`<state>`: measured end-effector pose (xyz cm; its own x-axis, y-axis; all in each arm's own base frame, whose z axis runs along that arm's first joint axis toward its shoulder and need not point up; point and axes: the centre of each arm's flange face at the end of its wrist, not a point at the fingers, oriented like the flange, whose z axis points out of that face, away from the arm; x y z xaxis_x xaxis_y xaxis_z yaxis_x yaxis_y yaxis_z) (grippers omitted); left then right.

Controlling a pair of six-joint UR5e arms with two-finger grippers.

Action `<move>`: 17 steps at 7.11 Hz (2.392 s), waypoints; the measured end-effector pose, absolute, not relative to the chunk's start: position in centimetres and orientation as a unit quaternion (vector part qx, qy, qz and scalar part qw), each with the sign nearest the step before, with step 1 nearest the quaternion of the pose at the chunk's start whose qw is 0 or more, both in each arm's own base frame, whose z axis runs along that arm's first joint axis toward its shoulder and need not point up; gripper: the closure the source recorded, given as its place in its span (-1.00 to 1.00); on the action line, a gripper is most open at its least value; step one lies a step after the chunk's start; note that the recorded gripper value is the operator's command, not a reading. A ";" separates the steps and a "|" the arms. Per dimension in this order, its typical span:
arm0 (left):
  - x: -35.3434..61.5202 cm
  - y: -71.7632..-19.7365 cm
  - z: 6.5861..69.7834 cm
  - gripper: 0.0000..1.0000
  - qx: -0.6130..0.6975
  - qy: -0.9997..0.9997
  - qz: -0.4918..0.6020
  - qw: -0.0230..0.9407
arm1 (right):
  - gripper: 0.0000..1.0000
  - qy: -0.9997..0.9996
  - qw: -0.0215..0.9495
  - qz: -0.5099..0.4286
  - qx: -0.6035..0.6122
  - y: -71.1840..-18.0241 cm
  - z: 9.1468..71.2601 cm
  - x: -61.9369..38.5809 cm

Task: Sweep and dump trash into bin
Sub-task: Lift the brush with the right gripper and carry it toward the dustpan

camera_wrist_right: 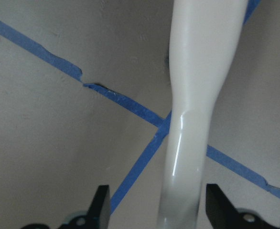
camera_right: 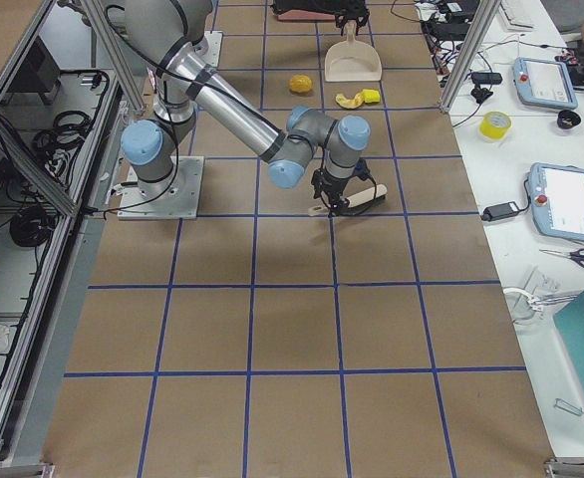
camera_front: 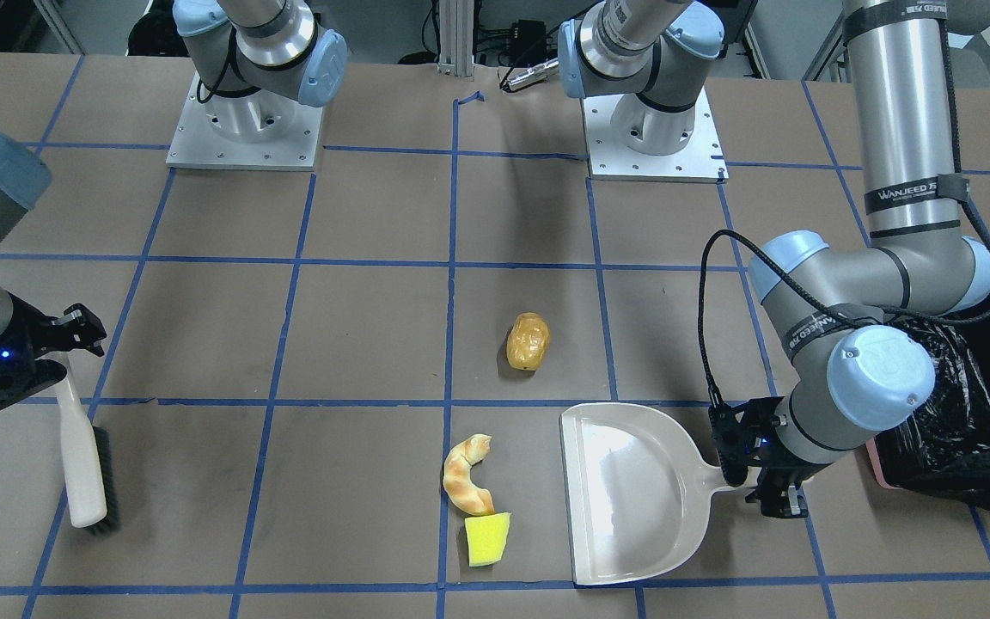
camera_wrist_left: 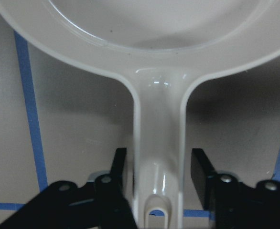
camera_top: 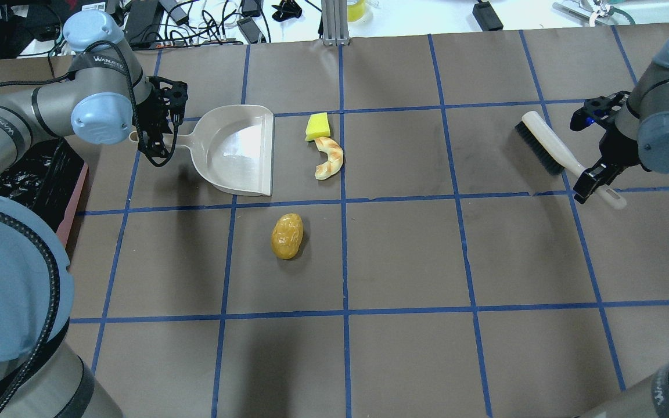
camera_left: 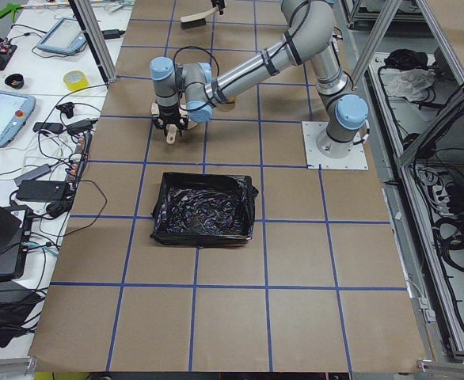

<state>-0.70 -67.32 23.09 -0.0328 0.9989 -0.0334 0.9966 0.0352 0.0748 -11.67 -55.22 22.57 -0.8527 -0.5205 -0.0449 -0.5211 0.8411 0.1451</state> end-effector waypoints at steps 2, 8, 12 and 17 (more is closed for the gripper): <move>-0.7 -67.3 23.3 1.00 0.694 0.719 0.013 0.040 | 0.99 0.959 0.002 0.077 -0.271 -55.2 22.5 -11.7; -0.9 -67.3 23.6 1.00 0.702 0.711 0.015 0.046 | 1.00 0.979 -0.013 0.053 -0.199 -56.5 25.0 -10.3; -1.0 -67.3 23.6 1.00 0.703 0.710 0.015 0.045 | 1.00 0.996 0.007 0.028 -0.083 -57.8 25.7 6.0; -1.0 -67.3 23.5 1.00 0.703 0.710 0.015 0.045 | 1.00 0.999 0.038 0.029 -0.017 -55.3 25.7 22.6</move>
<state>-1.03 -67.27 23.54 -0.0075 0.9991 -0.0428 0.9963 0.0111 0.0850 22.58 -55.35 25.75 -0.9965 -0.0308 -0.0775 -0.0353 0.9978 0.0568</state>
